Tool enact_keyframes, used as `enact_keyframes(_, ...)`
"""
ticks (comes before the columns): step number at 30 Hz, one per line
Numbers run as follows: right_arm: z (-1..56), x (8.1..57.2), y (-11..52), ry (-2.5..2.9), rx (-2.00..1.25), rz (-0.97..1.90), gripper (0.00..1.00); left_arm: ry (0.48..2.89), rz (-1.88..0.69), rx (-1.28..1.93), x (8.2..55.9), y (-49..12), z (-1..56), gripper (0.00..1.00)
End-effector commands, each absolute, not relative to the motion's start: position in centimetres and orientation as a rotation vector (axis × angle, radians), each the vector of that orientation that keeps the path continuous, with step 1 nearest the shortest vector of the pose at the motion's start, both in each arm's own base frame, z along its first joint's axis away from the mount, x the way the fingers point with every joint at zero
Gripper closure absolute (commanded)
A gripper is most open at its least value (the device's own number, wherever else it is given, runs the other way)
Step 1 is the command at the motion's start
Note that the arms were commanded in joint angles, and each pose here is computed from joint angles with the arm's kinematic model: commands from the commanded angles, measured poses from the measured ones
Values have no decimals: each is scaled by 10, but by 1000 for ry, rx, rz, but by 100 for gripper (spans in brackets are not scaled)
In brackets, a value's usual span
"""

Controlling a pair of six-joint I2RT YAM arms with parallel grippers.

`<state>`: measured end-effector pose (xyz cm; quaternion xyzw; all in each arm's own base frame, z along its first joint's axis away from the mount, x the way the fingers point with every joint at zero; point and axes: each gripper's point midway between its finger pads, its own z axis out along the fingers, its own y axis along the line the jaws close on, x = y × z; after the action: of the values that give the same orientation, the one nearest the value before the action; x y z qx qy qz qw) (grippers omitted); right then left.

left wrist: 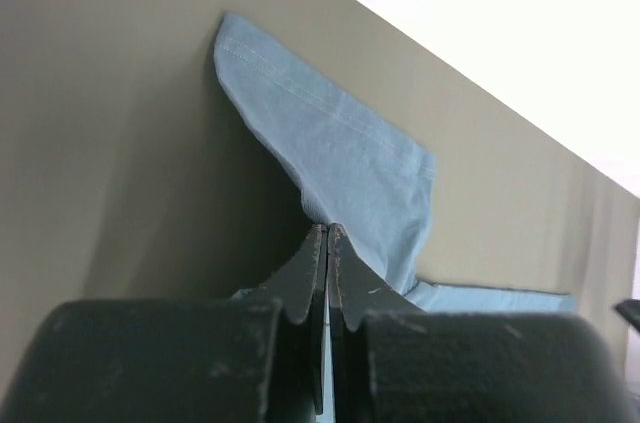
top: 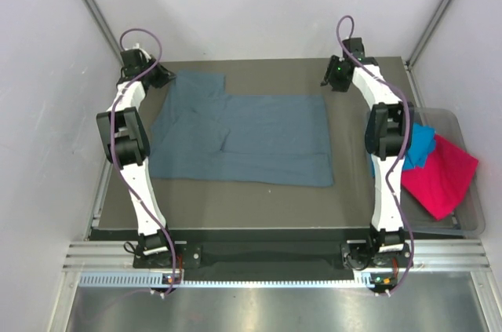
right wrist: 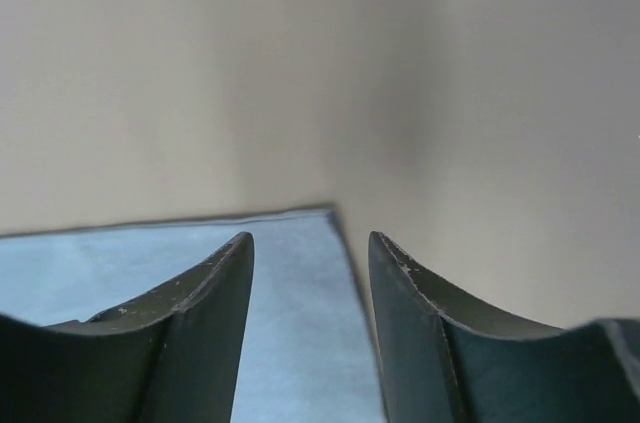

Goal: Fold and stack the t-shirts
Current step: Fold the tshirt

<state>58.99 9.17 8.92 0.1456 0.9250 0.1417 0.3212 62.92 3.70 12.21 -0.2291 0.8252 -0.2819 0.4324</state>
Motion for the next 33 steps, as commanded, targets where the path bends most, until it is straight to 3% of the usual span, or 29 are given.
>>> enact_keyframes(1, 72, 595, 92, 2446, 325, 298, 49, 1979, -737, -539, 641, 35, 144, 100)
enact_keyframes(5, 62, 599, 91, 2444, 325, 251, 50, 1972, -763, -538, 643, 32, 144, 100)
enact_keyframes(7, 61, 602, 93, 2436, 331, 237, 60, 1977, -770, -544, 641, 32, 140, 100)
enact_keyframes(10, 62, 606, 94, 2422, 335, 185, 65, 1987, -766, -535, 638, 30, 138, 100)
enact_keyframes(25, 35, 586, 110, 2498, 271, -15, 61, 1995, -791, -574, 636, 33, 127, 100)
enact_keyframes(33, 22, 582, 110, 2525, 237, -63, 69, 2001, -782, -569, 635, 34, 125, 100)
